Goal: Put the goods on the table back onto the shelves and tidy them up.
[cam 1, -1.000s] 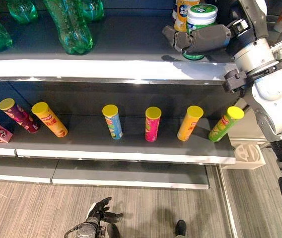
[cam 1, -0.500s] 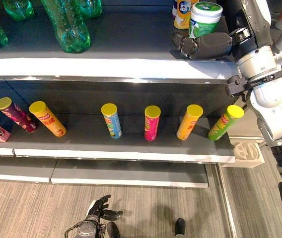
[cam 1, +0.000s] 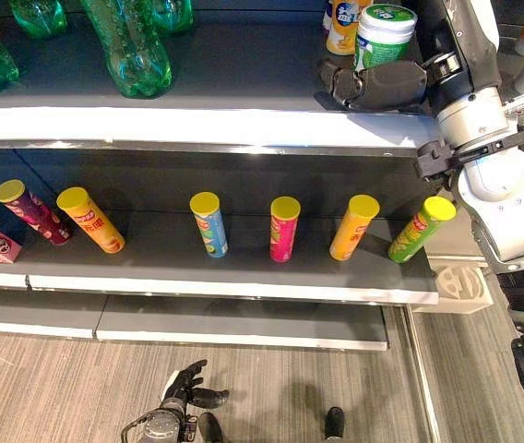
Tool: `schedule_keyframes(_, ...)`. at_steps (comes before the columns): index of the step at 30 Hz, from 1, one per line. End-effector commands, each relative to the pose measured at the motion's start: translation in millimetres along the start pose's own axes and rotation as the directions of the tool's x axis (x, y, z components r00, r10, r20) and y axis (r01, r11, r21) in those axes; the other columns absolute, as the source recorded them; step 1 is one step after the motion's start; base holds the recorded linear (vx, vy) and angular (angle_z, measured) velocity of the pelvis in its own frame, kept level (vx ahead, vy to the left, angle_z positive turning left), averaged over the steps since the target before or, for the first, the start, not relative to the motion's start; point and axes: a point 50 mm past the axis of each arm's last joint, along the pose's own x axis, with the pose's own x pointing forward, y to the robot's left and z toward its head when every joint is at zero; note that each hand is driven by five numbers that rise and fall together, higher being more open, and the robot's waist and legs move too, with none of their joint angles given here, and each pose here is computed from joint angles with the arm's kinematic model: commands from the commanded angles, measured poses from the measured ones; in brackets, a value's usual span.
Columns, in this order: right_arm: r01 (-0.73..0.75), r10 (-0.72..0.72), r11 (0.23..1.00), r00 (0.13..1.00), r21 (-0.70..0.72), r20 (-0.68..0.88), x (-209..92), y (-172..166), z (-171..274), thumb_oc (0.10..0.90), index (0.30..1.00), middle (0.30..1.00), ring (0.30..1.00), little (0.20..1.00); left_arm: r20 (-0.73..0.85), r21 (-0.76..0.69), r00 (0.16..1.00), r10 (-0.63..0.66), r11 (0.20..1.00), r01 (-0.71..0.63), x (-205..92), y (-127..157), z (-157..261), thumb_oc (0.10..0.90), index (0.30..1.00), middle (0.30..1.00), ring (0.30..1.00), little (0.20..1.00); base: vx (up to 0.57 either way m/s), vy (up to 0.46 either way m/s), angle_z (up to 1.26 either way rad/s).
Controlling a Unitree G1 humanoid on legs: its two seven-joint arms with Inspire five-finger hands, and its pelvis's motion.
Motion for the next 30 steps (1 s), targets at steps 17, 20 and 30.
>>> schedule_keyframes(17,0.245,-0.220,0.964,0.953,-0.100,0.207,28.1,-48.9,45.8,0.800,0.900,0.900,0.900,0.900,0.192,0.063,0.981,-0.025,0.998,0.013,5.2,5.7,48.3,0.800,0.900,0.900,0.900,0.900,0.00,0.000,0.01)
schedule_keyframes(20,0.319,-0.258,0.932,0.919,-0.174,0.298,27.9,-60.2,65.1,0.800,0.900,0.900,0.900,0.900,0.216,0.070,0.976,-0.030,0.997,0.015,4.6,5.8,53.6,0.800,0.900,0.900,0.900,0.900,0.00,0.000,0.00)
schedule_keyframes(30,0.424,-0.312,0.895,0.819,-0.140,0.482,24.4,-100.9,114.4,0.800,0.900,0.900,0.900,0.900,0.236,0.079,0.971,-0.037,0.997,0.018,3.9,9.1,57.3,0.800,0.900,0.900,0.900,0.900,0.00,0.001,0.00)
